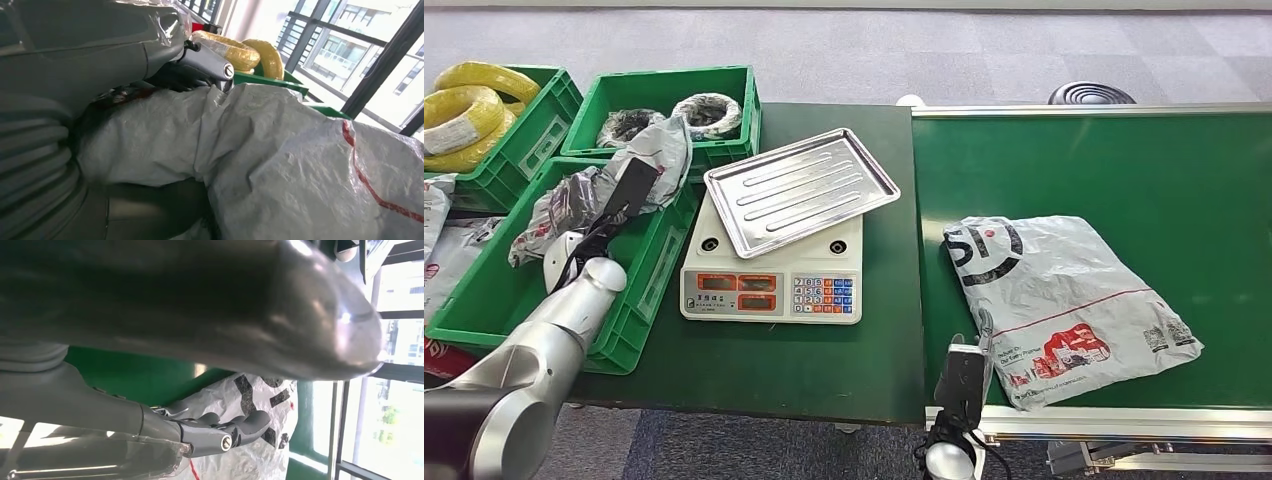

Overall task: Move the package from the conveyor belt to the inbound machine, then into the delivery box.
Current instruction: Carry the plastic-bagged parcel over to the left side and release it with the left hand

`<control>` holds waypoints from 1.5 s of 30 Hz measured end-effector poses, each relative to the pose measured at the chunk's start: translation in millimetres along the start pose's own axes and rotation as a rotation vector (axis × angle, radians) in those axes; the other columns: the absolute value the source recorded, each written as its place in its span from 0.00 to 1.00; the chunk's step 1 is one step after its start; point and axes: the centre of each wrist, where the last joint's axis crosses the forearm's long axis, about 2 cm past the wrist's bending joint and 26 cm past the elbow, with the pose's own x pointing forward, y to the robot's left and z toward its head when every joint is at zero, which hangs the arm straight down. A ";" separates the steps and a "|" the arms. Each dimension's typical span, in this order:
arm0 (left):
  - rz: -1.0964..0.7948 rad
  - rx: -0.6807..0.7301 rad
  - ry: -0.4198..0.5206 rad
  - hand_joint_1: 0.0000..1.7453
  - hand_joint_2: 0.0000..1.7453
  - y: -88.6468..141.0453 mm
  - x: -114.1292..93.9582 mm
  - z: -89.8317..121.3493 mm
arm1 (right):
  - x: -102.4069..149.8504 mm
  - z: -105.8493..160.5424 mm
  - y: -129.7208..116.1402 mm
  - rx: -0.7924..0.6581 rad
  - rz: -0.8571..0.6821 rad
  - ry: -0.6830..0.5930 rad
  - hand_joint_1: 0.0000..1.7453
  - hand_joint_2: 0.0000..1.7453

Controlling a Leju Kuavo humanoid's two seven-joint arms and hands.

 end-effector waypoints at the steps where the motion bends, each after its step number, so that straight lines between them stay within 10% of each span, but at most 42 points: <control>1: 0.001 -0.004 0.012 0.09 1.00 -1.5 -3.2 2.3 | -0.2 0.3 -0.1 -0.001 -0.001 0.001 0.00 0.00; 5: 0.019 -0.025 0.060 0.00 0.00 -6.2 -15.3 10.3 | -1.0 0.6 -0.8 -0.007 -0.002 0.004 0.00 0.00; 24: 0.110 -0.084 0.065 0.00 0.00 -16.1 -29.8 24.5 | -2.5 -0.2 -2.7 -0.023 -0.010 0.015 0.00 0.00; 45: 0.605 -0.291 -0.239 0.00 0.00 -75.0 28.6 87.1 | -1.7 -4.9 -5.9 -0.048 -0.015 -0.012 0.00 0.00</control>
